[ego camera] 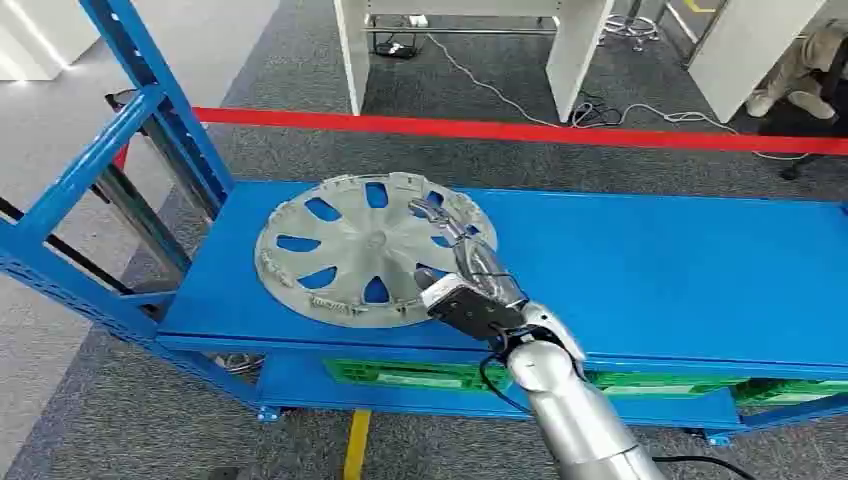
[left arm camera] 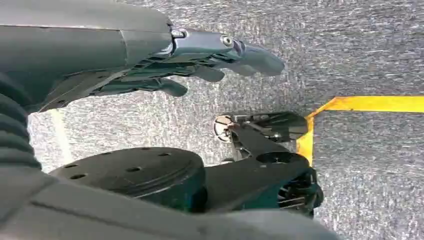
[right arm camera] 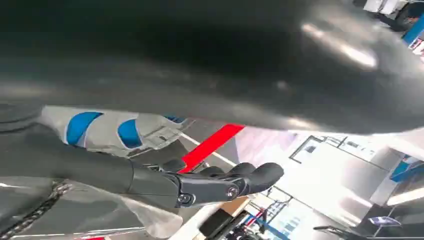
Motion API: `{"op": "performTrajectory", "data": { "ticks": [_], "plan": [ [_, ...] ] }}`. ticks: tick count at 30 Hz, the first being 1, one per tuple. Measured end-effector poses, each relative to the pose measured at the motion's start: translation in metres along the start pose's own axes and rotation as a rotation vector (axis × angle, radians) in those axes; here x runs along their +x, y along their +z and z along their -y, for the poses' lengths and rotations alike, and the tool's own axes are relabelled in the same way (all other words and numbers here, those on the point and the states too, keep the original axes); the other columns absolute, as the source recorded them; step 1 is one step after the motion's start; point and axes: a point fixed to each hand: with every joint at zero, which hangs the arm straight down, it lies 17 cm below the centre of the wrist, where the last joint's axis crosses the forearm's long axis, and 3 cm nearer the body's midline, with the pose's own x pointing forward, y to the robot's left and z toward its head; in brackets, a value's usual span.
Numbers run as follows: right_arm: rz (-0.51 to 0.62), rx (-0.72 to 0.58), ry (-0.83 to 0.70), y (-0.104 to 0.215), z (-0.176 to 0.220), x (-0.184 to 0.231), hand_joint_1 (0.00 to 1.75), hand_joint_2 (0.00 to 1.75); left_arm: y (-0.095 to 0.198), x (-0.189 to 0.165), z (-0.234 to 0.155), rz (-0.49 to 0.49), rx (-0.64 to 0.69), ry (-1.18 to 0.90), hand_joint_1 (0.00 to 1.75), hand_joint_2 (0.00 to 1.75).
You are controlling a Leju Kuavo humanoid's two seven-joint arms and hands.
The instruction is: Take the parts from the cabinet and place them on the table.
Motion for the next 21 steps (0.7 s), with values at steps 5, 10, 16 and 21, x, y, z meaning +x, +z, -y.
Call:
{"op": "performTrajectory", "data": {
  "ticks": [5, 10, 16, 21],
  "plan": [
    [-0.003, 0.004, 0.0, 0.0, -0.001, -0.002, 0.0, 0.0, 0.0, 0.0, 0.0, 0.0, 0.0, 0.0, 0.0, 1.75],
    [0.001, 0.001, -0.012, -0.004, -0.004, -0.005, 0.0, 1.75, 0.0, 0.01, -0.008, 0.053, 0.006, -0.017, 0.0, 0.0],
    [-0.048, 0.039, 0.072, -0.003, -0.012, -0.015, 0.0, 1.75, 0.0, 0.012, -0.009, 0.066, 0.011, 0.004, 0.0, 0.0],
    [-0.067, 0.057, 0.112, -0.003, -0.016, -0.02, 0.0, 1.75, 0.0, 0.012, -0.01, 0.066, 0.013, 0.012, 0.0, 0.0]
  ]
}}
